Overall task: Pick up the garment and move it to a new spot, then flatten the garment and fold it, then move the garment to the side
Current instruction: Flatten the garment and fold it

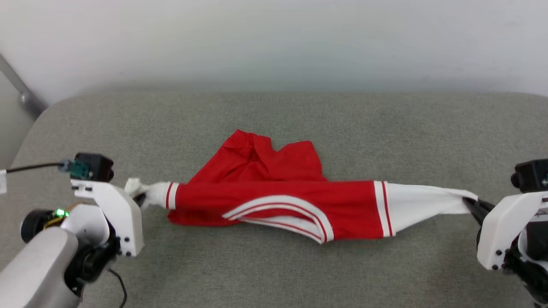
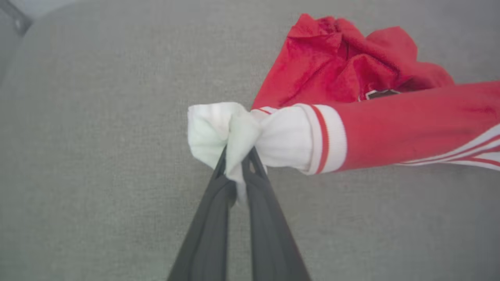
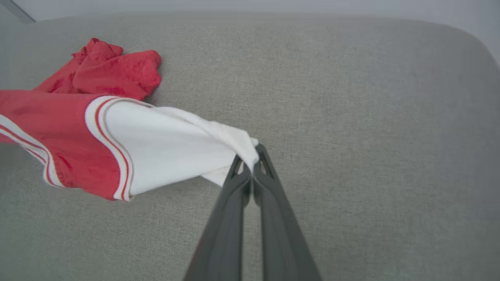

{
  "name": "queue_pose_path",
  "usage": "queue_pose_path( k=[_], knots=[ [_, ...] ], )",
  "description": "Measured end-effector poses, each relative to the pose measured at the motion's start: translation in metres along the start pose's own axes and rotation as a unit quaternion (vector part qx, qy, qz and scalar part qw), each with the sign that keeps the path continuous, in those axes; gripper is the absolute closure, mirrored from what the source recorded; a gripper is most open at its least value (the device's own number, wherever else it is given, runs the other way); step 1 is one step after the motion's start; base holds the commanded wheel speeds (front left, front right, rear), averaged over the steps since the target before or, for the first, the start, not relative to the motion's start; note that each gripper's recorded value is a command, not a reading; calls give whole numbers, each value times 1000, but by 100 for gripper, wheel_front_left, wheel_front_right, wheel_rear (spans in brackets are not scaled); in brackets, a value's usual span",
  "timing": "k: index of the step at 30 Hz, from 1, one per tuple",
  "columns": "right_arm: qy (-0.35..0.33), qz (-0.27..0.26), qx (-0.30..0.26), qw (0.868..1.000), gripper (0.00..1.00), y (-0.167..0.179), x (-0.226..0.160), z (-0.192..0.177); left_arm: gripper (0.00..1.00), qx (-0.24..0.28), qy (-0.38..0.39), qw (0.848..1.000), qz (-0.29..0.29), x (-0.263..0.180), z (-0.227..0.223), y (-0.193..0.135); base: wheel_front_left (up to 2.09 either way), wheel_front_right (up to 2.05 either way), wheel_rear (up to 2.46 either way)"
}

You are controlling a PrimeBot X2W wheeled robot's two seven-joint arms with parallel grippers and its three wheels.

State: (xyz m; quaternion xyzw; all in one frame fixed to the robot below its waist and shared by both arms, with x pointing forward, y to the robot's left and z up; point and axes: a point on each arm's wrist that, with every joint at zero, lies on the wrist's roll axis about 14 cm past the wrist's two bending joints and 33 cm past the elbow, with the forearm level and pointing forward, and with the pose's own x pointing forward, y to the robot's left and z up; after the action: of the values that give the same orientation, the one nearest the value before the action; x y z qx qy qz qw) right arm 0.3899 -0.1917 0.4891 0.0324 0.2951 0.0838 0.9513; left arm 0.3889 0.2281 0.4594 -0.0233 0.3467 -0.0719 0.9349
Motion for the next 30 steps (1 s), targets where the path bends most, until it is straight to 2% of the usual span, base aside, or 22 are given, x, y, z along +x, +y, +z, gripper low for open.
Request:
queue_pose_path(
  k=[5,10,12,18,23,30],
  knots=[
    [-61,-16,-24,998,100,-8,-9,47,100,41,-124,991,25,-29,83,-1,0,0,0],
    [-141,-35,-49,988,100,-19,-11,120,100,69,-215,974,33,-41,162,-13,0,0,0],
    [-157,-38,-54,985,100,-21,-10,133,100,70,-228,971,31,-40,175,-15,0,0,0],
    [-240,-54,-75,966,100,-25,-2,217,100,81,-324,942,42,-36,257,-17,0,0,0],
    [-302,-69,-92,946,100,-30,8,279,100,89,-402,910,48,-32,324,-20,0,0,0],
    [-384,-84,-117,912,100,-33,29,348,100,101,-486,867,41,-12,388,-21,0,0,0]
  ],
)
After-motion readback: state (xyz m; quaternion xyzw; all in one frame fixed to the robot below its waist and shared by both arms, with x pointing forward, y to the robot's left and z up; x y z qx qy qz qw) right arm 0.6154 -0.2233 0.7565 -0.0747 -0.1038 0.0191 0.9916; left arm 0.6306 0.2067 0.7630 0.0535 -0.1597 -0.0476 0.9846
